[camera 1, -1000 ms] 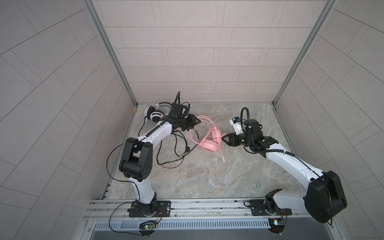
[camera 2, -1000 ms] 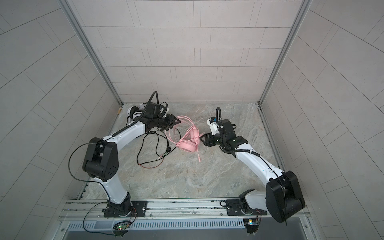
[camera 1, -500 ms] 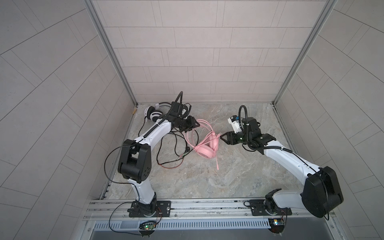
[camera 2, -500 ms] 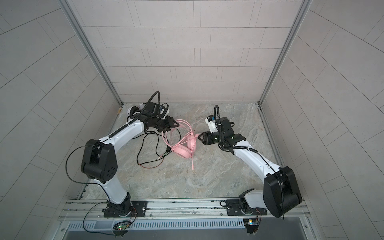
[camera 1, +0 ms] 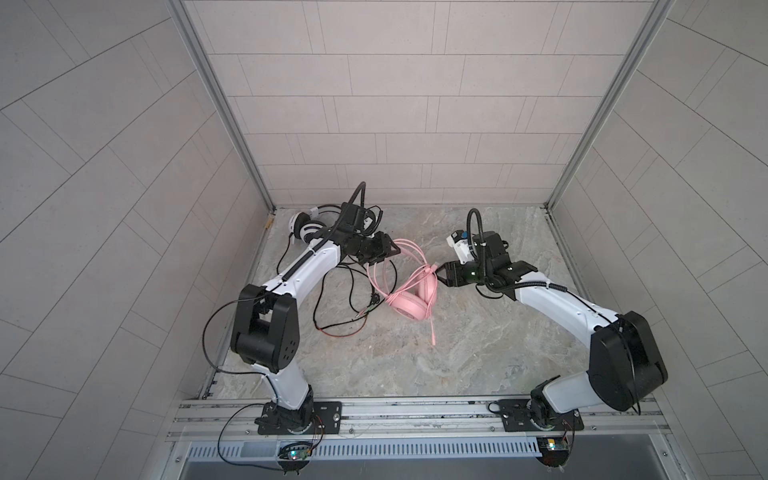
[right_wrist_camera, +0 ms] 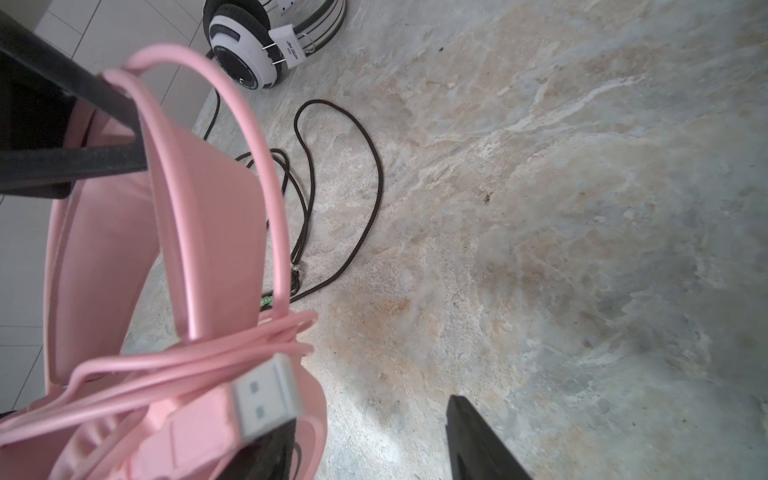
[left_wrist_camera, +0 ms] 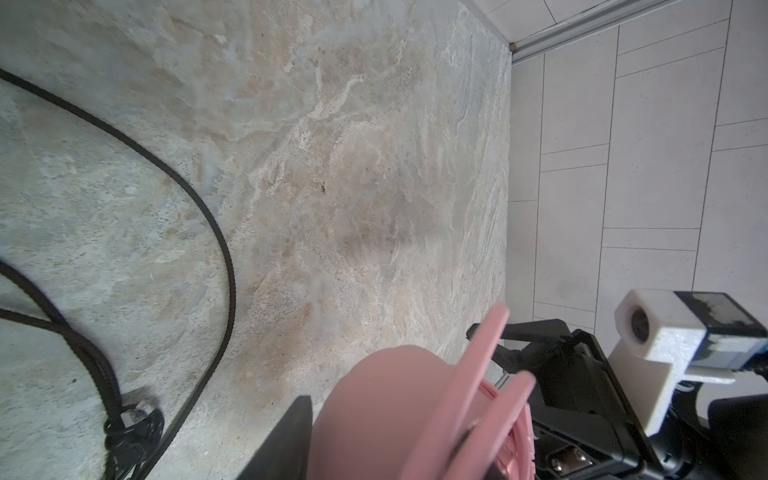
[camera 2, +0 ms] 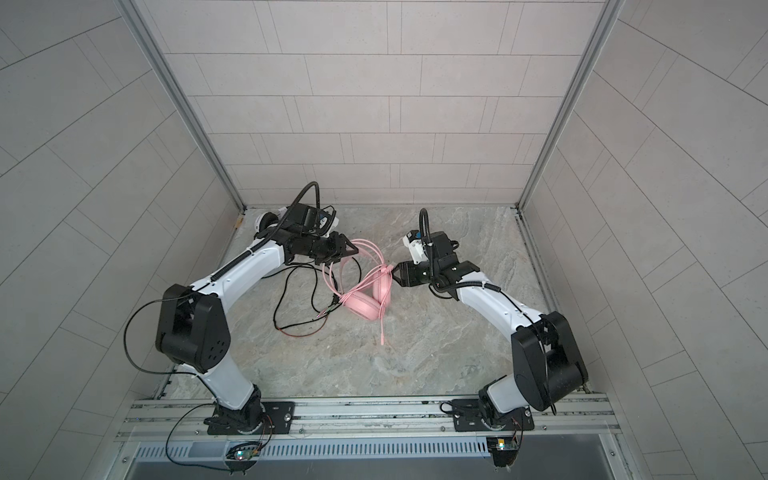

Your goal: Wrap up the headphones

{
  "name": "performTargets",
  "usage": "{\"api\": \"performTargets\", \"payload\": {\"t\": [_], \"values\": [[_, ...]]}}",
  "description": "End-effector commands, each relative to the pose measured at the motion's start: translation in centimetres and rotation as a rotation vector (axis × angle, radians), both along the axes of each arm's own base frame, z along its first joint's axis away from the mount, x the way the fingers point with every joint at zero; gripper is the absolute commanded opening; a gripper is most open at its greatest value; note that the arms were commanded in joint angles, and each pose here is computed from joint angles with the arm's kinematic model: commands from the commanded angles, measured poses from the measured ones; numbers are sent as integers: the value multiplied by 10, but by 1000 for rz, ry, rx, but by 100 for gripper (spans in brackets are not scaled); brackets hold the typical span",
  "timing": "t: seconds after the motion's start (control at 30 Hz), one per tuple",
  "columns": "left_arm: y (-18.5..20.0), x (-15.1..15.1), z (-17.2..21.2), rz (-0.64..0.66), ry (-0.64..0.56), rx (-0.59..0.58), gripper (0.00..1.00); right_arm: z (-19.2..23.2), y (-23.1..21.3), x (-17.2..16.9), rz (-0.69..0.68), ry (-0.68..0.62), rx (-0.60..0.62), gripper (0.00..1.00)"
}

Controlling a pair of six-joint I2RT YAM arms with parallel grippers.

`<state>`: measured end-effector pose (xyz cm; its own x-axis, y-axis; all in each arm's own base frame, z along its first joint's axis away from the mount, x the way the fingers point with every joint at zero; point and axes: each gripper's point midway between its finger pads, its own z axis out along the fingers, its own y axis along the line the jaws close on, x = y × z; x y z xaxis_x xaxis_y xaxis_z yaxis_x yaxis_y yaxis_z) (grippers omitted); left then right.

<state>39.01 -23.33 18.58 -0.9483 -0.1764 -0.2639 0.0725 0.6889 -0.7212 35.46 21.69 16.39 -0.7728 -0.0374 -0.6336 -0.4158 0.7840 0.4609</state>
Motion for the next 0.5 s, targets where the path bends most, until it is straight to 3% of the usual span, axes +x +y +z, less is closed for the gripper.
{"api": "performTargets", "payload": {"t": [0.0, 0.17, 0.47], "values": [[-8, -12, 21, -34, -1, -68, 0, 15, 9, 7, 17, -34, 36, 60], [-11, -4, 16, -28, 7, -72, 0, 10, -5, 4, -30, -45, -3, 59], [-23, 40, -6, 51, 39, -124, 0, 5, -36, -1, -146, -40, -56, 59]]}}
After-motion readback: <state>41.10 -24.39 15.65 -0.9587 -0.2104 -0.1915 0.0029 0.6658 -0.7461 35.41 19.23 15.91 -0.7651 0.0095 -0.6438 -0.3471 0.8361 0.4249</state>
